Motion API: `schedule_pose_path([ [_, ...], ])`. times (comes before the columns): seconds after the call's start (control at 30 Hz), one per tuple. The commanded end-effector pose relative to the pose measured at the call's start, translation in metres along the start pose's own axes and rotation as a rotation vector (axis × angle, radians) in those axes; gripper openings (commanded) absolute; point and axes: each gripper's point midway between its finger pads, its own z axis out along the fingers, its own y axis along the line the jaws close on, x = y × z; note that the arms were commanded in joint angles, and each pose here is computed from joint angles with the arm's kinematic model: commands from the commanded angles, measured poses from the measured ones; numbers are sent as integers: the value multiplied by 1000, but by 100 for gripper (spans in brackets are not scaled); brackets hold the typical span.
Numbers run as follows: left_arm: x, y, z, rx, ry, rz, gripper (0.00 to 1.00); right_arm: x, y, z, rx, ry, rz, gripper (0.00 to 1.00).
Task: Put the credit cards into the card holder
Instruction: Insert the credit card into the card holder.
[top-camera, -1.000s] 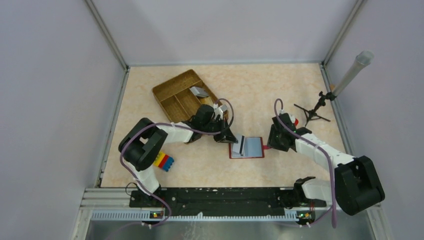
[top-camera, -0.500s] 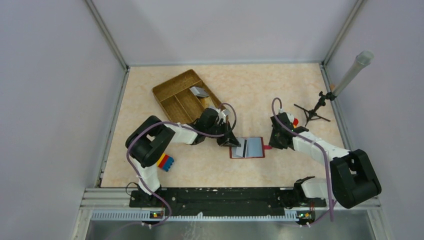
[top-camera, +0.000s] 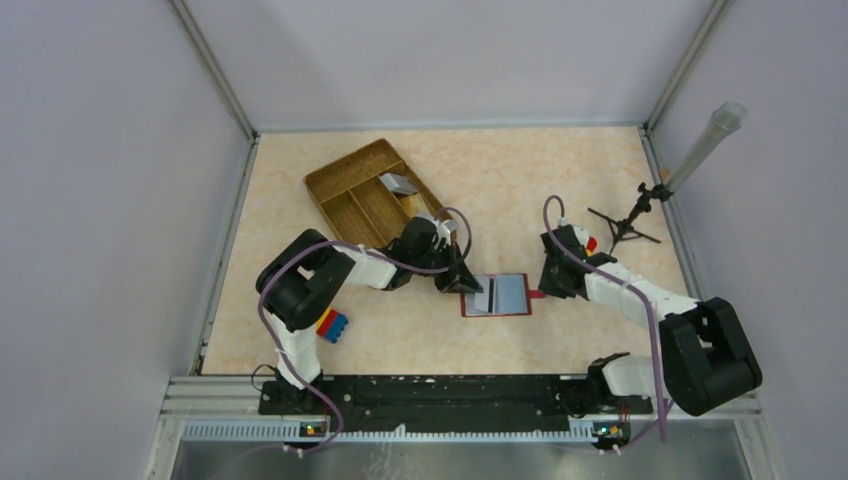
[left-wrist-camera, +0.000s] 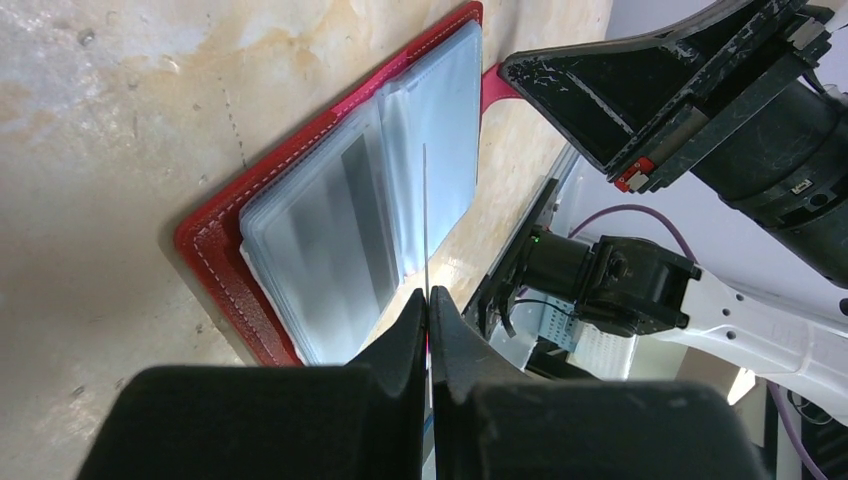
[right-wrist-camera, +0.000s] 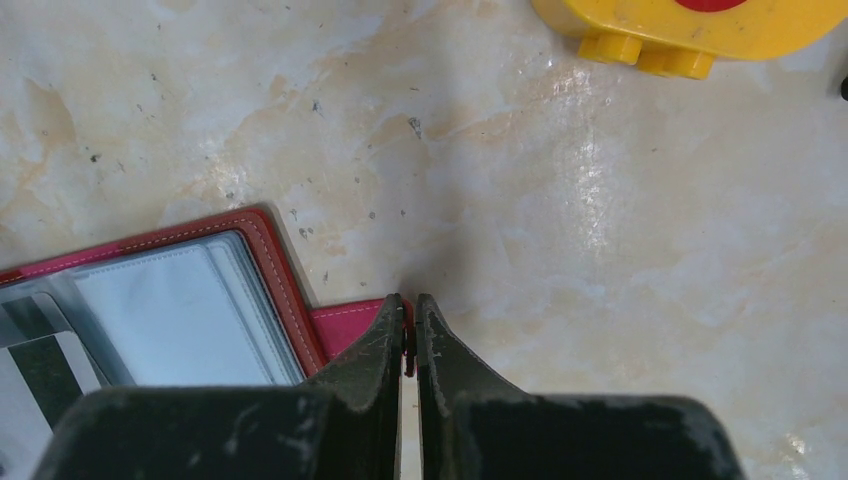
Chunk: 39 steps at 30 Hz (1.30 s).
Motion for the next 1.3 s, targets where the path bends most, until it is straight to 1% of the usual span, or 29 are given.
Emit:
schedule_pose_path([
  [0.0,1,-3,4,38,7,2,0,-1,-7,2,35,-7,13,0],
  [0.3,1,1,8,48,12,-18,0,-1,-8,1,37,-7,14,0],
  [0.57,3,12,8,-4,3,-30,0,-2,-8,0,40,-11,13,0],
  [0.87,9,13,7,-48,5,-1,0,-3,-9,0,45,-13,15,0],
  [1.27,6,4,13,-5,5,35,0,-1,-8,1,40,-7,13,0],
])
